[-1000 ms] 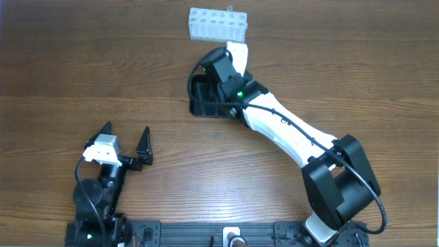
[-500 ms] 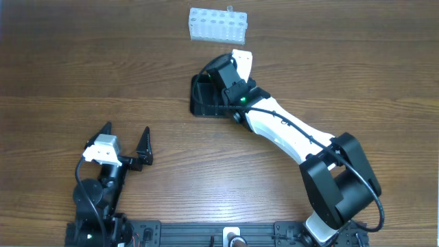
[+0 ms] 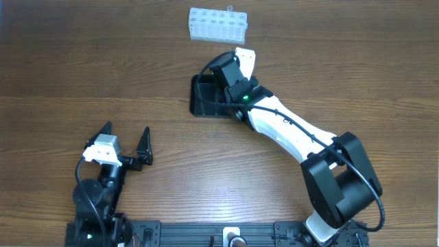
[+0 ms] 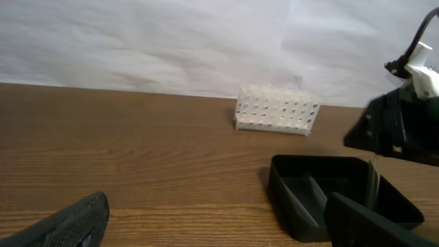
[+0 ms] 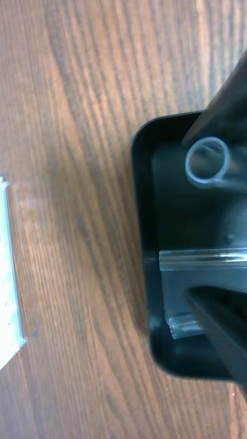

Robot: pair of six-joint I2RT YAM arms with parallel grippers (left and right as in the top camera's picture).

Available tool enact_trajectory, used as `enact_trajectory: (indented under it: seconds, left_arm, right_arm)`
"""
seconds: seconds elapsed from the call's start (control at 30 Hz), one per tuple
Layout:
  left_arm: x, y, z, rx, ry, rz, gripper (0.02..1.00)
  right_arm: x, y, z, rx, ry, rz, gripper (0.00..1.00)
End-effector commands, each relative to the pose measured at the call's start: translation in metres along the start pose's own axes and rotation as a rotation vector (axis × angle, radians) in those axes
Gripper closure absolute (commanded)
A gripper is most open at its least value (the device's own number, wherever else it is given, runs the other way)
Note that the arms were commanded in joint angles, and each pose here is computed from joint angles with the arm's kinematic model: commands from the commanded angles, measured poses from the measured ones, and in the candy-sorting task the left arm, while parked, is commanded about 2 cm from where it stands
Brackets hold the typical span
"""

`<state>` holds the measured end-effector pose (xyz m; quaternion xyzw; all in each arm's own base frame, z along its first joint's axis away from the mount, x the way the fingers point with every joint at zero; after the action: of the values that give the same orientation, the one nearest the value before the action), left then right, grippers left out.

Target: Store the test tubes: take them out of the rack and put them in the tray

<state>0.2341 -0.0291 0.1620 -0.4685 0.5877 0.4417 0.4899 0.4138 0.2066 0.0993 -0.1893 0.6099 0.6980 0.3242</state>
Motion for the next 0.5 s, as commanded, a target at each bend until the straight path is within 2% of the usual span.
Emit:
enact_trajectory:
  seconds: [0.03,0.5]
  left_arm:
    - [0.001,0.0,0.0,0.006,0.007,0.0,0.02]
    - [0.001,0.0,0.0,0.006,0.007,0.0,0.02]
  right_arm:
    - [-0.004,-0.004,0.001,-0.012,0.013,-0.018,0.007]
    - [0.008,0.001,0.014,-0.032,0.036,0.002,0.007]
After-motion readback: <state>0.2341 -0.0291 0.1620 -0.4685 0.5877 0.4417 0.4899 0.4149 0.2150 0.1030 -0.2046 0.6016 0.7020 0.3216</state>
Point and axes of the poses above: each gripper's point midway between its finger pads, its own y axis back along the fingers, its own z axis along the line the jaws close on, x = y × z, the point moved 1 cm from there along y, back along the fingers, and after that the axes turned 1 degree about -y, right-handed, at the moved point
